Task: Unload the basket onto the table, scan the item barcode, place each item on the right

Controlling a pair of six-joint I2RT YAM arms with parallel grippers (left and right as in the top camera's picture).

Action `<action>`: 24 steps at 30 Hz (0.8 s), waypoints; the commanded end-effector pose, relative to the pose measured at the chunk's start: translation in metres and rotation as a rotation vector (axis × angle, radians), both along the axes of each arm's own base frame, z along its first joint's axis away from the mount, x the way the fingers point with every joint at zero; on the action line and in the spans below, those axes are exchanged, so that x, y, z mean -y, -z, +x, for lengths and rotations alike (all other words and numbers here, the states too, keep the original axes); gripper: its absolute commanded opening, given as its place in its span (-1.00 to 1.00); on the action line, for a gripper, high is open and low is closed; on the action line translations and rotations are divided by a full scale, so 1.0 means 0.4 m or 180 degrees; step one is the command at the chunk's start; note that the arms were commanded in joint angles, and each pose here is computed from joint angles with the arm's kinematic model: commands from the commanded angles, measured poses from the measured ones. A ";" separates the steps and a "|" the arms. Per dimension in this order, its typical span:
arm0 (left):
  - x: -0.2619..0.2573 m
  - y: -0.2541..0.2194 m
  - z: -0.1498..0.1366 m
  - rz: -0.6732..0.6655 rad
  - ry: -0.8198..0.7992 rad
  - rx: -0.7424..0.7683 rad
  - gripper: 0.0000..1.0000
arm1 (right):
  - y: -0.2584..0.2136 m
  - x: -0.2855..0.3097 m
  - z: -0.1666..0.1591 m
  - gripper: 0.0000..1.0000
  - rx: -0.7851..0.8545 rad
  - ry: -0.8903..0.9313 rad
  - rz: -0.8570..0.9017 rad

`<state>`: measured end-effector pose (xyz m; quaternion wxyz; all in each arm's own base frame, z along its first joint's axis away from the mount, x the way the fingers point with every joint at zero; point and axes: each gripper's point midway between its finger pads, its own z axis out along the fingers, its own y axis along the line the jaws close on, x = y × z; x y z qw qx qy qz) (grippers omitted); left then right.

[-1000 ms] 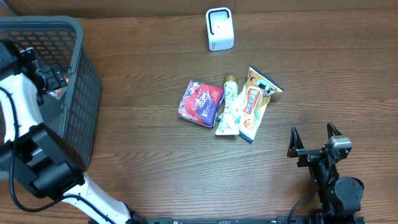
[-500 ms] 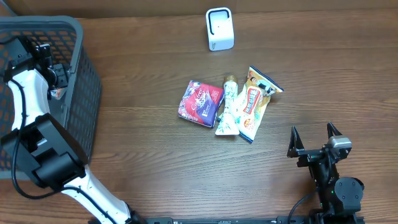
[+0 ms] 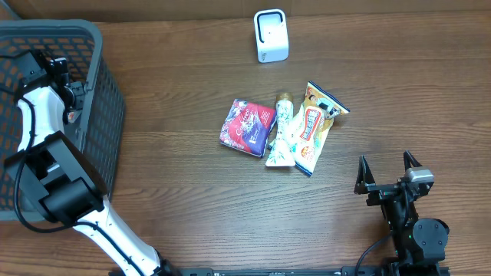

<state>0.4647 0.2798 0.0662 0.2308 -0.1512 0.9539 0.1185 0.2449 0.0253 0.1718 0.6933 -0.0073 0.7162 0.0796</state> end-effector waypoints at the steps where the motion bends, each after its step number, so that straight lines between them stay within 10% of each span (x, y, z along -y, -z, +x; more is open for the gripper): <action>1: -0.004 0.036 -0.004 -0.0021 0.0037 -0.0085 0.31 | 0.004 0.000 0.001 1.00 0.0016 0.0006 -0.0010; 9: -0.003 0.053 -0.013 -0.0044 0.0007 -0.0120 0.32 | 0.004 0.000 0.001 1.00 0.0016 0.0006 -0.0010; 14: 0.005 0.061 -0.026 -0.0090 0.0008 -0.0200 -0.41 | 0.004 0.000 0.001 1.00 0.0017 0.0006 -0.0010; 24: 0.014 0.079 -0.067 -0.0188 -0.0026 -0.0400 -0.51 | 0.004 0.000 0.001 1.00 0.0016 0.0006 -0.0010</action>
